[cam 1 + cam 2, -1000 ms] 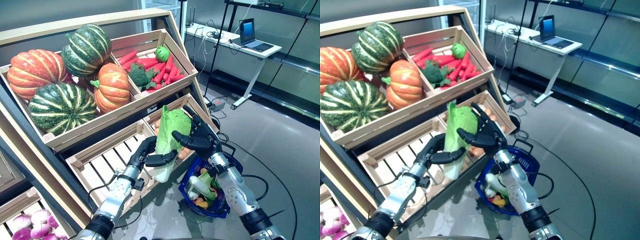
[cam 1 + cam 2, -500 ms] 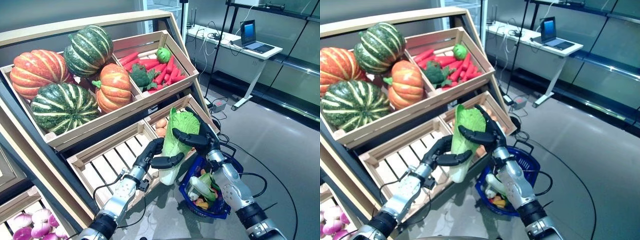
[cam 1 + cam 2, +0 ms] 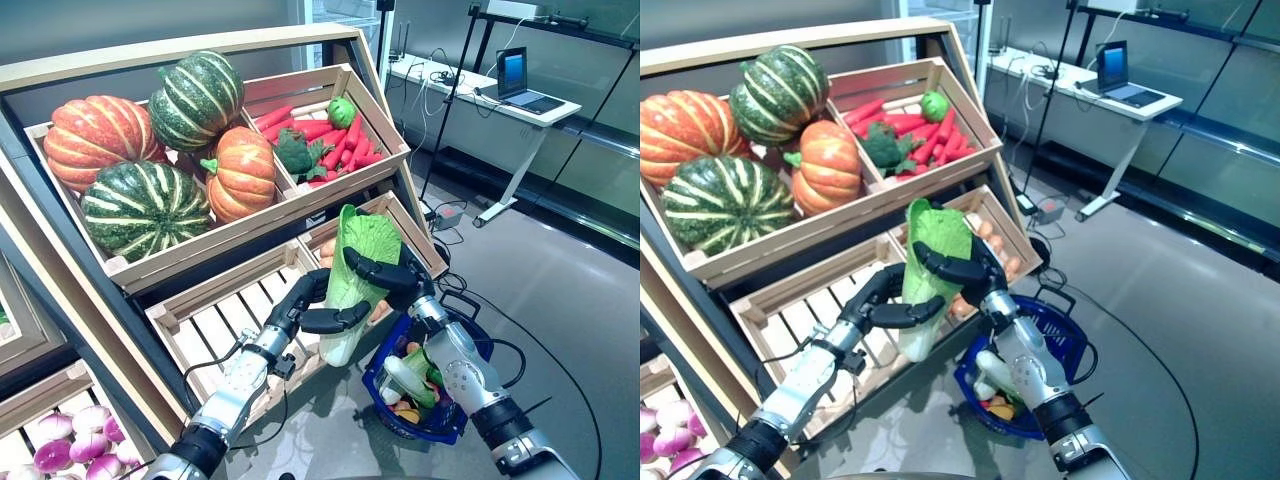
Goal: Put vegetables into the basket
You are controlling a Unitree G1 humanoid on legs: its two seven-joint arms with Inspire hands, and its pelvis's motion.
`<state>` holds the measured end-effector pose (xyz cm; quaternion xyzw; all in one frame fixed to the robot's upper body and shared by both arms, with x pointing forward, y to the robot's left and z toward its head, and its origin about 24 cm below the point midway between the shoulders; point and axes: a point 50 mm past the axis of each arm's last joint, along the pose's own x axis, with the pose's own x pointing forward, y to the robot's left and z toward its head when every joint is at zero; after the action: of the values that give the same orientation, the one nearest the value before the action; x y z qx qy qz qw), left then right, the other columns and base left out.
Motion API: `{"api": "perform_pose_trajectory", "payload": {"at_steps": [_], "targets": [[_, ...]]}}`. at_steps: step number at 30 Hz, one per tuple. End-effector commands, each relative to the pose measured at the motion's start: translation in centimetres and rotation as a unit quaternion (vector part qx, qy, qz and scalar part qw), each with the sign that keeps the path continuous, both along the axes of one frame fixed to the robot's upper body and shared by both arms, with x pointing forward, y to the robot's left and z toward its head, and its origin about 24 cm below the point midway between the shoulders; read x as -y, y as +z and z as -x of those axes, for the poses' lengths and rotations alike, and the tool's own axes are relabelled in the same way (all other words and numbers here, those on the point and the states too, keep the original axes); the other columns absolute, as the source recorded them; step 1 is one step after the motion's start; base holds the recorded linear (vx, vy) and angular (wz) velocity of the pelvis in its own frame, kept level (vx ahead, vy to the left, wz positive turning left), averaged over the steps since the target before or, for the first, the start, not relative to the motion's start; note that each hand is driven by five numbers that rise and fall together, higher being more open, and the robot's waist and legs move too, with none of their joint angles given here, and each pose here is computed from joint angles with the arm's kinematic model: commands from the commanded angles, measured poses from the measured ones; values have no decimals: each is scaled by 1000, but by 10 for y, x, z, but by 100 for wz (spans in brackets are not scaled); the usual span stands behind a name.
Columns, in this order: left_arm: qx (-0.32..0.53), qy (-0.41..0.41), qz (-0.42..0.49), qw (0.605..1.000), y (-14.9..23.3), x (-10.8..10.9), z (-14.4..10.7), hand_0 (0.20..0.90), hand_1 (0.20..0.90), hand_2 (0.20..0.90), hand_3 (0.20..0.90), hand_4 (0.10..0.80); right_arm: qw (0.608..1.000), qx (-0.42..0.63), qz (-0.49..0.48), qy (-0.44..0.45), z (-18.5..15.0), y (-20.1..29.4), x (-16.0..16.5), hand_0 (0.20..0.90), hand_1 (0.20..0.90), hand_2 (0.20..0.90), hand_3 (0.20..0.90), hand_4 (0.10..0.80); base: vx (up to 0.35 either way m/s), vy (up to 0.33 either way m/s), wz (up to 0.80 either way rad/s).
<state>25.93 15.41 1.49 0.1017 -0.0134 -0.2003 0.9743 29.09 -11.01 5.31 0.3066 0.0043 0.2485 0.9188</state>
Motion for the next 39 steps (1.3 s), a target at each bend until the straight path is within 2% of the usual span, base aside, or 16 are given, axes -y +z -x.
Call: {"api": "perform_pose_trajectory", "payload": {"at_steps": [1,22,24,25,32,39], "targets": [[218,-115,77,966,99,50,-30,300,300,300,300,400,993,94,-60,33,-22,49,-16,300,300,300,300,400,0,0,0],[200,-83,52,975,89,39,-33,300,300,300,300,400,990,124,-59,-5,-25,59,-3,300,300,300,300,400,0,0,0],[187,-78,45,978,84,36,-33,498,498,498,498,532,990,130,-56,-11,-25,62,0,300,300,300,300,400,0,0,0],[179,-74,40,980,80,32,-32,900,900,900,900,800,989,134,-54,-16,-25,63,3,300,300,300,300,400,0,0,0],[118,-24,17,993,58,3,-37,900,900,900,900,800,986,145,-59,-55,-27,69,27,300,300,300,300,400,0,0,0],[77,17,25,997,41,-17,-34,900,900,900,900,800,983,146,-58,-90,-23,61,47,300,300,300,300,400,0,0,0]]}}
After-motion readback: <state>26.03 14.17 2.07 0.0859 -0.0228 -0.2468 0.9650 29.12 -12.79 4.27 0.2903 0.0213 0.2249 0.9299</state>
